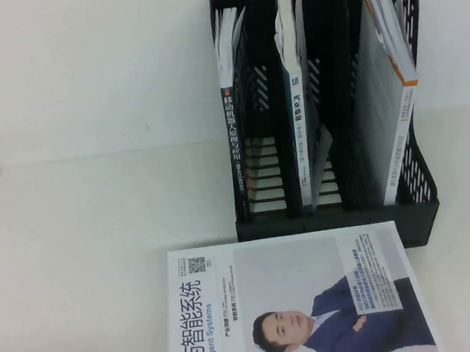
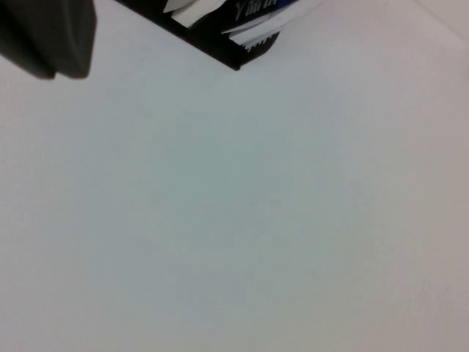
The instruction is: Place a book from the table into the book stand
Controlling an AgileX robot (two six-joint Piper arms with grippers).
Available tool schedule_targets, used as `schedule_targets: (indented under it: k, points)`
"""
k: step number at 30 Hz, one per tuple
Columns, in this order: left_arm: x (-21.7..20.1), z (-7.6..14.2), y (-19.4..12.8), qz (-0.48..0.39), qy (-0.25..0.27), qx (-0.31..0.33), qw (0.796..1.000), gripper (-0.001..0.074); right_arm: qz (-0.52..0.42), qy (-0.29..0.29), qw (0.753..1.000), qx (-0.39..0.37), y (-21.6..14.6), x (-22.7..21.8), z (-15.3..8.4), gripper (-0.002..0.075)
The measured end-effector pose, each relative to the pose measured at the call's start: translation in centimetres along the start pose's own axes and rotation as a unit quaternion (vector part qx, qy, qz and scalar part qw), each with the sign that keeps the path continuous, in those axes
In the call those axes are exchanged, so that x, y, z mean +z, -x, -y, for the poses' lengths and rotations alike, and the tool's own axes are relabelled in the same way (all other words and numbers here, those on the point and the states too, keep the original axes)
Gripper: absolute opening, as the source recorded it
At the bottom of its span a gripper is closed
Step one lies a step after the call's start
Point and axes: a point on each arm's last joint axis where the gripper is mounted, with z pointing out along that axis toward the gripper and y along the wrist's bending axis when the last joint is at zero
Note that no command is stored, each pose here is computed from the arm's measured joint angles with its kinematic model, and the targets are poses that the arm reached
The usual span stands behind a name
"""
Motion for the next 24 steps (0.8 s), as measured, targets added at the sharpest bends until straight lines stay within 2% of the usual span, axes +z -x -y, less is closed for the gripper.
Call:
schedule_targets:
  k: [7,13,16,18,22,24]
  points:
    - [0.0,0.0,0.0,0.000,0.000,0.000,1.000,-0.0002,-0.012,0.007,1.000,-0.004,-0.9,0.2,-0.5,-0.0002]
    - [0.0,0.0,0.0,0.000,0.000,0.000,1.000,-0.0002,0.006,0.114,0.992,0.054,-3.7,-1.8,-3.1,-0.0002]
    - [0.0,0.0,0.0,0.000,0.000,0.000,1.000,-0.0002,-0.002,0.137,0.986,0.098,-5.8,-3.6,-3.6,-0.0002]
    - [0.0,0.0,0.0,0.000,0.000,0.000,1.000,-0.0002,-0.026,0.123,0.983,0.136,-8.0,-4.7,-3.5,-0.0002]
    - [0.0,0.0,0.0,0.000,0.000,0.000,1.000,-0.0002,-0.055,0.056,0.969,0.234,-11.8,-7.2,-2.5,-0.0002]
    - [0.0,0.0,0.0,0.000,0.000,0.000,1.000,-0.0002,-0.050,0.020,0.965,0.258,-13.0,-8.6,-2.0,-0.0002]
